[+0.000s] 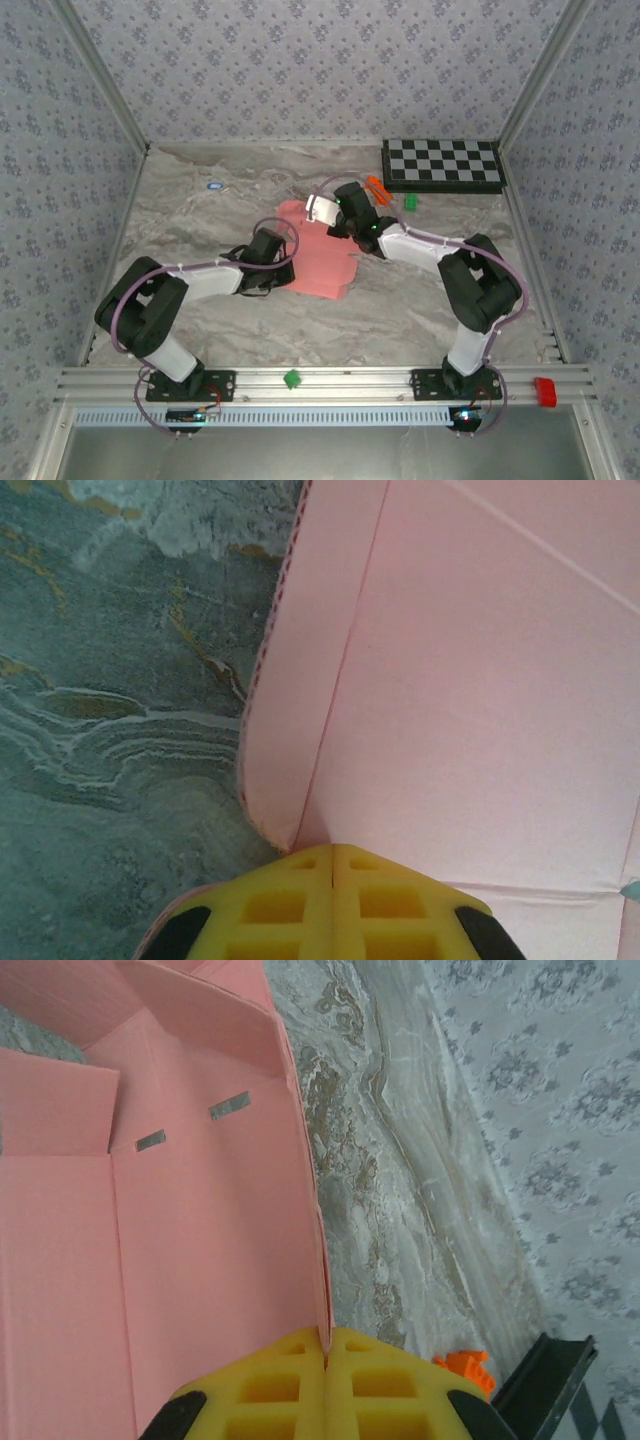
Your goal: Fold the paper box
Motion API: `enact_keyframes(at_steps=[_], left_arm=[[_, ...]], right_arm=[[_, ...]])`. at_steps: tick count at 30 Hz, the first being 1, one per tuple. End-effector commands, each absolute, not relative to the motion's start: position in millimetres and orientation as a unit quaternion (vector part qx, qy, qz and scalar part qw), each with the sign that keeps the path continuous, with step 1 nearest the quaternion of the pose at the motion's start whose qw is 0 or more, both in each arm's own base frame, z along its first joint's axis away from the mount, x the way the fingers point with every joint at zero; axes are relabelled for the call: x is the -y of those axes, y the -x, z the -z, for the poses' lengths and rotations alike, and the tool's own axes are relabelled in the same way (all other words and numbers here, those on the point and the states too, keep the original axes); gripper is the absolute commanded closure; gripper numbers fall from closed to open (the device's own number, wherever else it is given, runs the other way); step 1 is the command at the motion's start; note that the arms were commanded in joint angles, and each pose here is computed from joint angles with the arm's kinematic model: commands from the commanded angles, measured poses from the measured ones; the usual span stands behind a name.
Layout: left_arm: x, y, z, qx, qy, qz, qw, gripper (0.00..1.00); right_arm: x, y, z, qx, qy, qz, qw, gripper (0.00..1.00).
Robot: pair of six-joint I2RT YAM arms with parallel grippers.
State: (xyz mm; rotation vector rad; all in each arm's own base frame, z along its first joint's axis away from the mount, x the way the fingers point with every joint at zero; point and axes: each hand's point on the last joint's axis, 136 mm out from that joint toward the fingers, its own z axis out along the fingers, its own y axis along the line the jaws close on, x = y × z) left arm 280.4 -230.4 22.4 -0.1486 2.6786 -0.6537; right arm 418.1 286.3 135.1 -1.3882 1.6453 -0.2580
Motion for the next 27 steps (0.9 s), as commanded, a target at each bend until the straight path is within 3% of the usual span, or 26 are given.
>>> enact_keyframes(at_steps=[1, 15, 27], left_arm=[[229.8, -278.4, -10.3, -0.956, 0.073, 0.228, 0.17, 1.0], [239.7, -279.4, -6.3, -0.954, 0.075, 0.24, 0.161, 1.0], [241.5, -280.7, -8.4, -0.953, 0.074, 0.243, 0.164, 1.0]], right_arm=[[-292.3, -420.7, -159.7, -0.629, 0.568, 0.139, 0.513, 1.0], [-304.5, -411.5, -153.1, -0.549, 0.586, 0.231, 0.55, 1.0], [-308.0, -398.3, -129.8, -0.547, 0.601, 0.223, 0.538, 1.0]])
